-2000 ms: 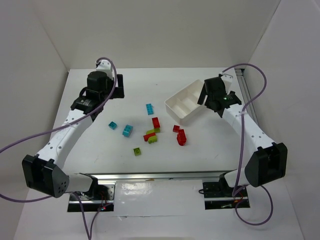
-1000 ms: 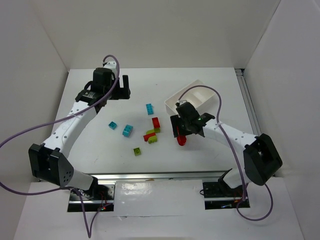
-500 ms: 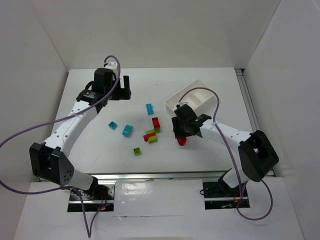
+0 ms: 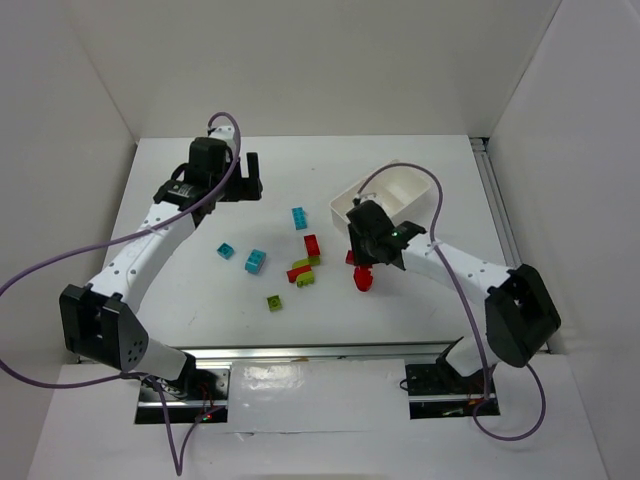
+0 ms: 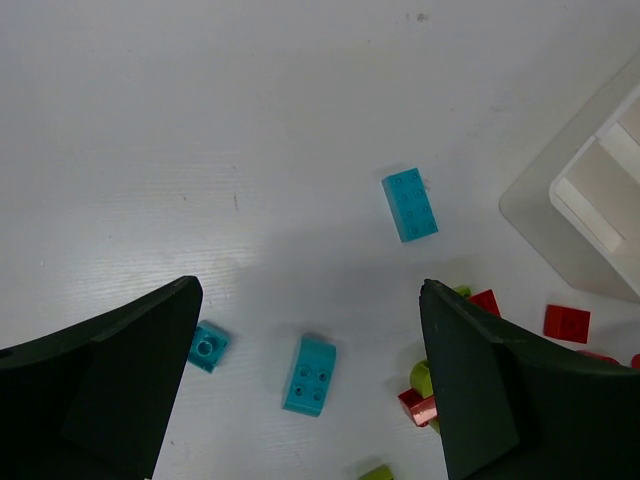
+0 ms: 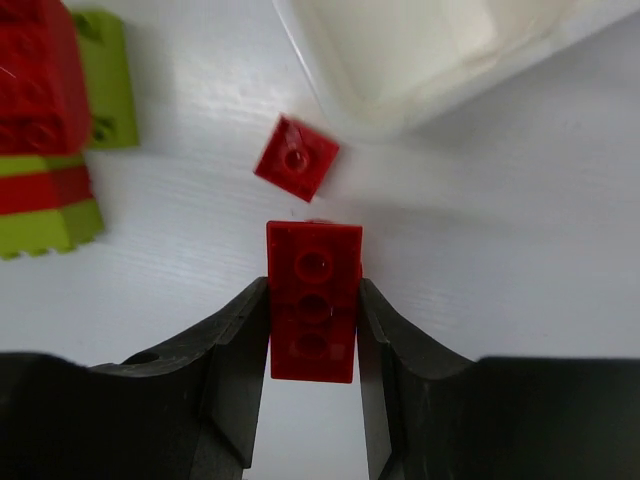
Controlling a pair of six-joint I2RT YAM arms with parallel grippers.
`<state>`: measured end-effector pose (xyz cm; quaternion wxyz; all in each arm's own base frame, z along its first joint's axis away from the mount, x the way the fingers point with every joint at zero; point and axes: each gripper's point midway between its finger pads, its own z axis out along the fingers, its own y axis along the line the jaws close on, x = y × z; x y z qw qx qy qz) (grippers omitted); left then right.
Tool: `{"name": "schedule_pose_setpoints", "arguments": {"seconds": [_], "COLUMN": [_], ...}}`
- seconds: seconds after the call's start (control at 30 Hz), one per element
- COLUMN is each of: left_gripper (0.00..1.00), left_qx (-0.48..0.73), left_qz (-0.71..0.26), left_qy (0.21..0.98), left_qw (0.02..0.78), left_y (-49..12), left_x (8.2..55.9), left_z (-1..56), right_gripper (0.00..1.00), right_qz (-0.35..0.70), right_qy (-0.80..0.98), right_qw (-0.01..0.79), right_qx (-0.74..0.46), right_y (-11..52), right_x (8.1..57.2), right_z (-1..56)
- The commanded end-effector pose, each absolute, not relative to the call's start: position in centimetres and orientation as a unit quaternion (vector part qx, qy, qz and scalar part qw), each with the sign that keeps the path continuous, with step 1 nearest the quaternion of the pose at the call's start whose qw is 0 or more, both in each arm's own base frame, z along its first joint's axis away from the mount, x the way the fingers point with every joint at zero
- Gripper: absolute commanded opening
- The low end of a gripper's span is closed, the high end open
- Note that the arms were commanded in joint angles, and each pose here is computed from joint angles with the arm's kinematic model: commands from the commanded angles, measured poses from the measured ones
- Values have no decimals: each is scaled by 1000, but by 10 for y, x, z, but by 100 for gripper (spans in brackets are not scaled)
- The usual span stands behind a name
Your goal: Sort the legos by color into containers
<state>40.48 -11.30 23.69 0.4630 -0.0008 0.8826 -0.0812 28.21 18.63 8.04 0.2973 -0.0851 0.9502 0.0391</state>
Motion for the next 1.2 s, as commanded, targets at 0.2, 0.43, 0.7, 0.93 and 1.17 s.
{"name": "schedule_pose_setpoints", "arguments": {"seconds": [0.2, 0.43, 0.7, 0.93, 1.17], "left_gripper": [100, 100, 100, 100, 100], "left_qx": [-12, -1, 5, 1, 2], "left_qz": [-89, -135, -143, -136, -112], "left_qy": [884, 904, 911, 910, 905], "left_qw": [459, 406, 386, 392, 410], "left_y": [-118, -141, -144, -142, -136], "left_x": [411, 401, 393, 398, 404], "left_z": [231, 215, 200, 204, 212], "right_gripper": [29, 29, 51, 79, 79], "right_qz": [46, 62, 68, 63, 86], "right_qy": [880, 877, 889, 875, 899], "right_qw": [472, 476, 452, 480, 429], "right_qx": [-29, -30, -34, -13, -30], "right_y": [177, 190, 199, 187, 174], "right_x": [377, 439, 451, 437, 332], "right_z": [217, 197, 164, 195, 170]}}
